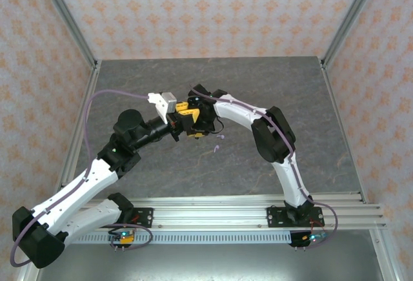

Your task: Insert wireless bluetooth earbuds into charging case

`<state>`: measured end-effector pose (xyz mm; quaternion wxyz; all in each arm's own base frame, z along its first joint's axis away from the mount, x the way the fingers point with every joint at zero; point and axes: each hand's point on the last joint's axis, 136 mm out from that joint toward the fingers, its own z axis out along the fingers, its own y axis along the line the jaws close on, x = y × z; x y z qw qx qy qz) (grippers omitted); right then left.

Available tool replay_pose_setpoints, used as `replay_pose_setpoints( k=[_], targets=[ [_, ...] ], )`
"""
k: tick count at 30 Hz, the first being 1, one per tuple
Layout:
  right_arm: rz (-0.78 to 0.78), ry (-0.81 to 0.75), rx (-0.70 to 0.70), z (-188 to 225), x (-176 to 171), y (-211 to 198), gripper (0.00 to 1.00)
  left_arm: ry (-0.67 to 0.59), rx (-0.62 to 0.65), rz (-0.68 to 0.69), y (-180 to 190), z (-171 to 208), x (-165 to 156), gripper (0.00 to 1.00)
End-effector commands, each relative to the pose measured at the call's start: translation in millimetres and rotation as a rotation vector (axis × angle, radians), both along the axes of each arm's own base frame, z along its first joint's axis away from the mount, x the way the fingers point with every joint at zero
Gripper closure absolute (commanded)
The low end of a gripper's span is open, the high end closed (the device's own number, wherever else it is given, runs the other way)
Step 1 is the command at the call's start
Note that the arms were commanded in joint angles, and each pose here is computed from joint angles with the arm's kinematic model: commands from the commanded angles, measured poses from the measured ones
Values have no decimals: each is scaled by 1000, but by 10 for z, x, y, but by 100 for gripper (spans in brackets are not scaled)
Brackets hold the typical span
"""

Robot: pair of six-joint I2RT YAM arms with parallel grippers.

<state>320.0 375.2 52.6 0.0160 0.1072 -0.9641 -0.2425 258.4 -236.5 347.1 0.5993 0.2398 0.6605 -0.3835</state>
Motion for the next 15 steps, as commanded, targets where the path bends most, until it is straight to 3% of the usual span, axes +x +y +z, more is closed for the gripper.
replay_pose_setpoints(
  k=[1, 15],
  targets=[
    [24, 19, -15, -46, -42, 32, 68, -49, -24, -20, -6, 196, -84, 97],
    [38, -19, -176, -221, -35, -93, 69, -47, -26, -16, -6, 193, -72, 97]
  ],
)
